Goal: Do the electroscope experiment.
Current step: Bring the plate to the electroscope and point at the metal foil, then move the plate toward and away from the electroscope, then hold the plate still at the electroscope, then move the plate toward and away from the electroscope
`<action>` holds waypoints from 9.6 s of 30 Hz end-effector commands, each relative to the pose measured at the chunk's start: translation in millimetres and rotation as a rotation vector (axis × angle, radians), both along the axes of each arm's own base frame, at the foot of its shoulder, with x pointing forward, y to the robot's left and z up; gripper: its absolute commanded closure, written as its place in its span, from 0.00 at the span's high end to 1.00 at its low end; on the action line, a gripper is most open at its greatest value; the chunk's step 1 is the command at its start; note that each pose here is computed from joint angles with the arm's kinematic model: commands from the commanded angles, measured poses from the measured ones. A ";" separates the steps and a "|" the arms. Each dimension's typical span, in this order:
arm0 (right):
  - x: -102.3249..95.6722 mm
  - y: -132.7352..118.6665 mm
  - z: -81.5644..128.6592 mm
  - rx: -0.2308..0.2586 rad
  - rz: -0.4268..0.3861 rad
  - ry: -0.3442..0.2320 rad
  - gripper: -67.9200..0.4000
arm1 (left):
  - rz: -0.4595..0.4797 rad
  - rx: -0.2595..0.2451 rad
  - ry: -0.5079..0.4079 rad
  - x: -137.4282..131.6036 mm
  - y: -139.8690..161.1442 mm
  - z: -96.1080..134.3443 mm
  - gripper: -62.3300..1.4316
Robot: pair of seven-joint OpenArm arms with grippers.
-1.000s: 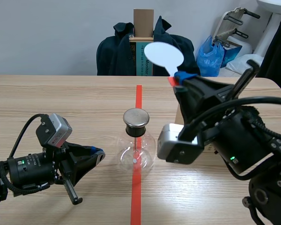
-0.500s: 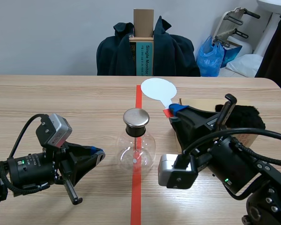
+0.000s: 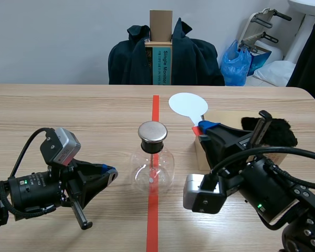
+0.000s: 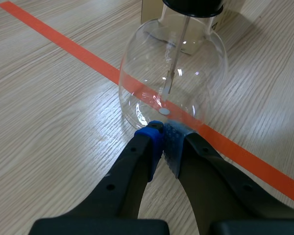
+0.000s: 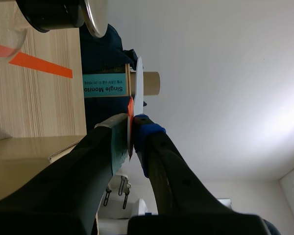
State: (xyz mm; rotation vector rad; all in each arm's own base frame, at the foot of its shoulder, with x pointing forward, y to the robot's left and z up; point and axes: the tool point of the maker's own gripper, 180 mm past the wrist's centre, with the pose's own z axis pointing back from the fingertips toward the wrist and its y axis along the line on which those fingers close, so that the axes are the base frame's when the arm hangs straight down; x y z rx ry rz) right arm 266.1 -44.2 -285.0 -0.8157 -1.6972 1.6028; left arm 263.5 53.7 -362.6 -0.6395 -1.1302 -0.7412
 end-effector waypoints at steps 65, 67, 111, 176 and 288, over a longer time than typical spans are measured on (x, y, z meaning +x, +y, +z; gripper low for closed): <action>-4.8 8.4 0.4 -0.054 0.075 -0.017 0.02 | 0.020 -0.028 -0.037 6.4 -1.9 11.3 0.05; -0.3 3.0 0.5 -0.054 0.036 -0.016 0.02 | 0.020 -0.028 -0.037 6.4 -1.9 11.3 0.05; -43.7 42.8 -1.9 -0.077 0.366 -0.031 0.02 | 0.008 -0.012 -0.042 5.1 -2.3 9.6 0.05; -25.0 28.7 1.9 -0.072 0.233 -0.051 0.02 | 0.011 -0.011 -0.039 3.7 -2.1 8.3 0.05; -38.0 39.5 2.4 -0.075 0.331 -0.059 0.02 | 0.012 -0.012 -0.039 3.9 -2.8 8.3 0.05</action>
